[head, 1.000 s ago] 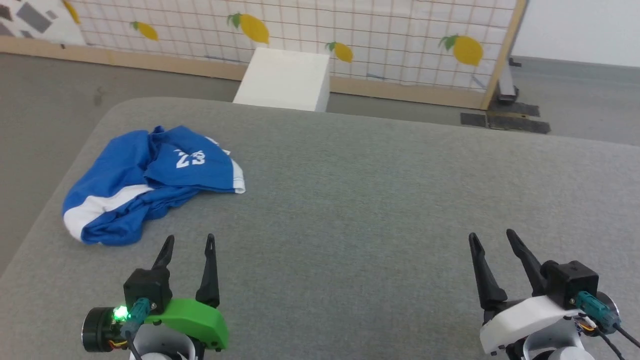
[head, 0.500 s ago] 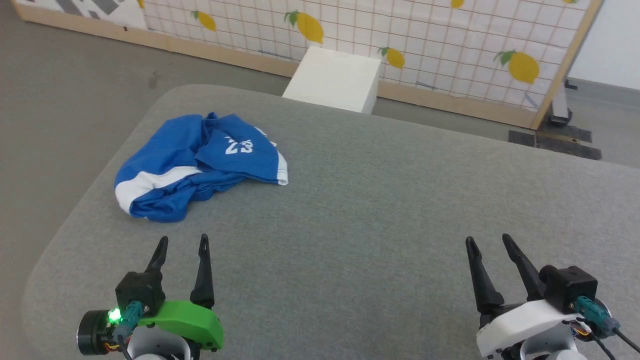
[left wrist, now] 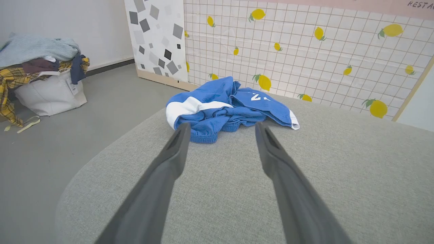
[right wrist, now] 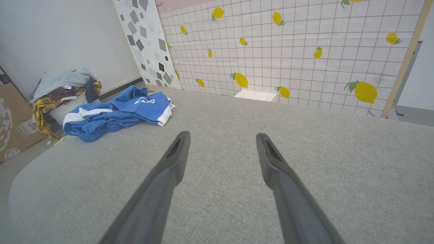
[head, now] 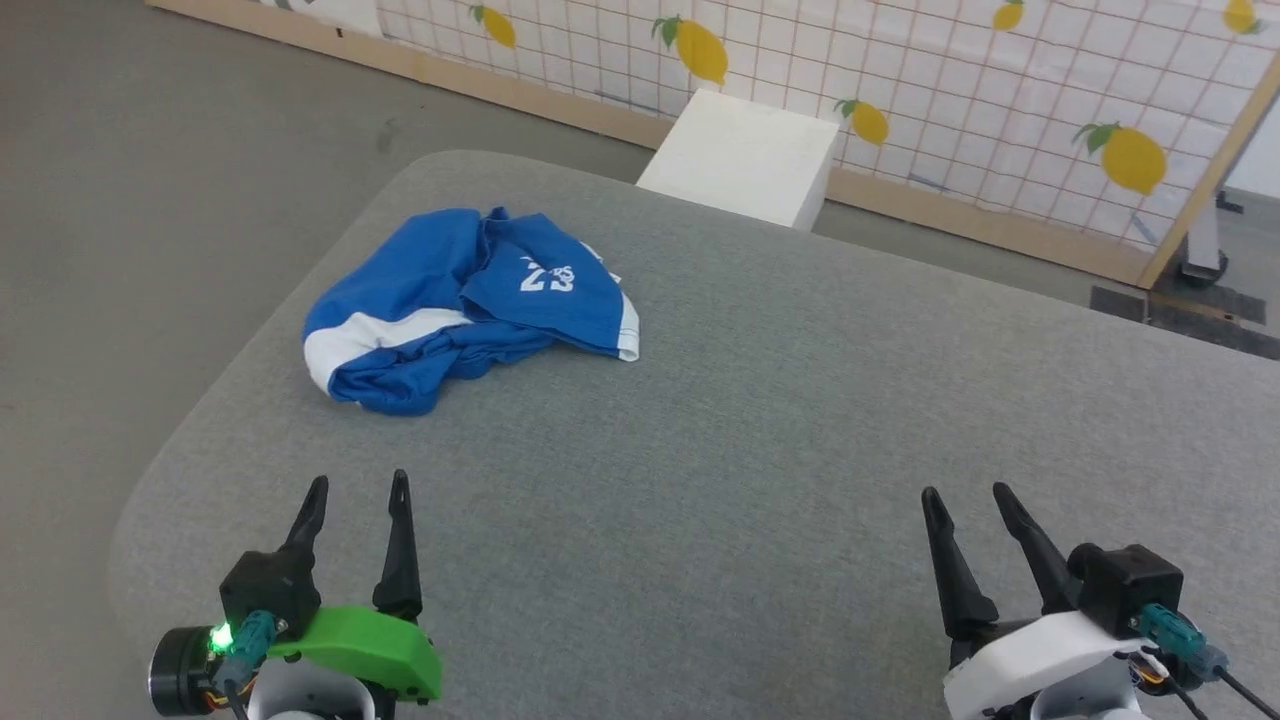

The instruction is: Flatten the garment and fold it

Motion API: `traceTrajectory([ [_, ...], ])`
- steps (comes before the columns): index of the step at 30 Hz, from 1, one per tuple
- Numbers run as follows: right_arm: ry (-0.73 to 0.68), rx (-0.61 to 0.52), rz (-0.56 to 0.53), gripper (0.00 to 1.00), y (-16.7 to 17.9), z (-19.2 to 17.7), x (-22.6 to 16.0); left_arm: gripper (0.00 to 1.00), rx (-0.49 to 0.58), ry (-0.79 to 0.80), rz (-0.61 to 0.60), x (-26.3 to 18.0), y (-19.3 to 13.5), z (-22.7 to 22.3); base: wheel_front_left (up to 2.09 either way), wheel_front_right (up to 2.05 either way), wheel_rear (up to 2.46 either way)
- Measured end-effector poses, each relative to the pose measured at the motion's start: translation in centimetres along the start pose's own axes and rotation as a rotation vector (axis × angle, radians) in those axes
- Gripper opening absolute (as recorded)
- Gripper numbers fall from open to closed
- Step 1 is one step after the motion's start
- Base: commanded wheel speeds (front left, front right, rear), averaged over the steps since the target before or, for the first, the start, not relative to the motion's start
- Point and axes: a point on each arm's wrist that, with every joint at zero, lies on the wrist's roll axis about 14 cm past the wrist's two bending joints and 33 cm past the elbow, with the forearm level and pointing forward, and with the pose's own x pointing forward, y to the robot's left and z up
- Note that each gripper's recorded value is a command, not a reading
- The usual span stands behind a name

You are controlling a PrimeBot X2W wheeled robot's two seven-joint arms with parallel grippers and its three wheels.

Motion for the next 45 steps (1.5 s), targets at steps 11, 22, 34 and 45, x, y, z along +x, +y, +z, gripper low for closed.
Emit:
traceTrajectory([
  [11, 0.013, 0.033, 0.054, 1.0, 1.8, -0.8, 1.0, 1.0, 0.002, -0.02, 0.062, -1.3, 2.0, 0.3, 0.0, 0.0, 0.0],
  [22, 0.033, 0.052, 0.096, 1.0, 3.2, -1.8, 1.6, 1.0, 0.005, -0.022, 0.109, -2.3, 3.5, 0.0, 0.0, 0.0, 0.0],
  [34, 0.032, 0.063, 0.102, 1.0, 3.4, -2.3, 1.7, 1.0, 0.009, -0.036, 0.138, -2.8, 4.4, 0.1, 0.0, 0.0, 0.0],
  [45, 0.027, 0.052, 0.059, 1.0, 1.7, -2.8, 1.5, 1.0, -0.035, -0.122, 0.058, 2.3, 3.8, 2.8, 0.0, 0.0, 0.0],
])
